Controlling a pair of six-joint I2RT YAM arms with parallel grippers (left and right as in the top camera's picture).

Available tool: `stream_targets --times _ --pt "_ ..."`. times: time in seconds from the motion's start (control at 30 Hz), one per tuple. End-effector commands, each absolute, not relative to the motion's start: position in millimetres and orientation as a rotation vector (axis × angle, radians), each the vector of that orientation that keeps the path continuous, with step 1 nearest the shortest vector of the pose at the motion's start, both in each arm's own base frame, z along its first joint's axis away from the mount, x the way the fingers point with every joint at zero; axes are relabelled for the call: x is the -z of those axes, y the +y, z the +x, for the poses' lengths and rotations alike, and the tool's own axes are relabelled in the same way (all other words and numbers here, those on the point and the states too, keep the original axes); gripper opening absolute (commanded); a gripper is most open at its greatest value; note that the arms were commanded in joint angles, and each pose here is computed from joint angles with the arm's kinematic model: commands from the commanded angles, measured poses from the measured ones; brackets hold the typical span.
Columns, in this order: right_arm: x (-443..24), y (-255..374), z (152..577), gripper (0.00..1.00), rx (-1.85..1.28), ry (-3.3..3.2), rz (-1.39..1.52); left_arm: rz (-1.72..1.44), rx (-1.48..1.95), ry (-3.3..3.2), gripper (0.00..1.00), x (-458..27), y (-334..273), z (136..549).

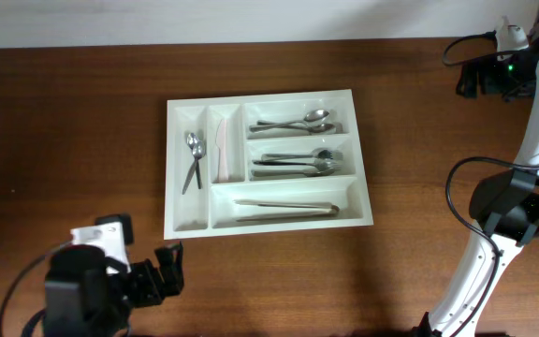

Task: Pack container

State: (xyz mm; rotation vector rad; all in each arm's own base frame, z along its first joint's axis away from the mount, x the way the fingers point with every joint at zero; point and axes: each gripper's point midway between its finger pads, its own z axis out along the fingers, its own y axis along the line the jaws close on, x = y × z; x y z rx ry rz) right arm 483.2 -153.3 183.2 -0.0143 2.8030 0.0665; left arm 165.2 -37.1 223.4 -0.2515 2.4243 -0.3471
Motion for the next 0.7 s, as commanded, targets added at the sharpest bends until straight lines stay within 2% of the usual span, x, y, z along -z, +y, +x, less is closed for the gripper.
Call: stream_targets --times 0.0,0.13,0.3,0.47,0.67 --pt "-189 -156 481 0.99 -0.057 2.793 -0.006 -0.293 0.317 2.410 0.99 -220 -32 169" --pt "-189 -156 481 0.98 -0.057 2.793 -0.006 -0.303 0.208 2.285 0.99 -238 -16 191" --pt "-189 -156 481 0.99 -0.057 2.793 -0.006 -0.060 0.096 2.190 0.99 -254 -16 210" --pt "-189 -156 481 0.98 -0.057 2.793 -0.006 0.079 0.070 2.180 0.99 -230 -23 224" --pt "-189 -156 481 0.99 -0.057 2.793 -0.006 0.200 0.204 2.078 0.99 -185 -48 230"
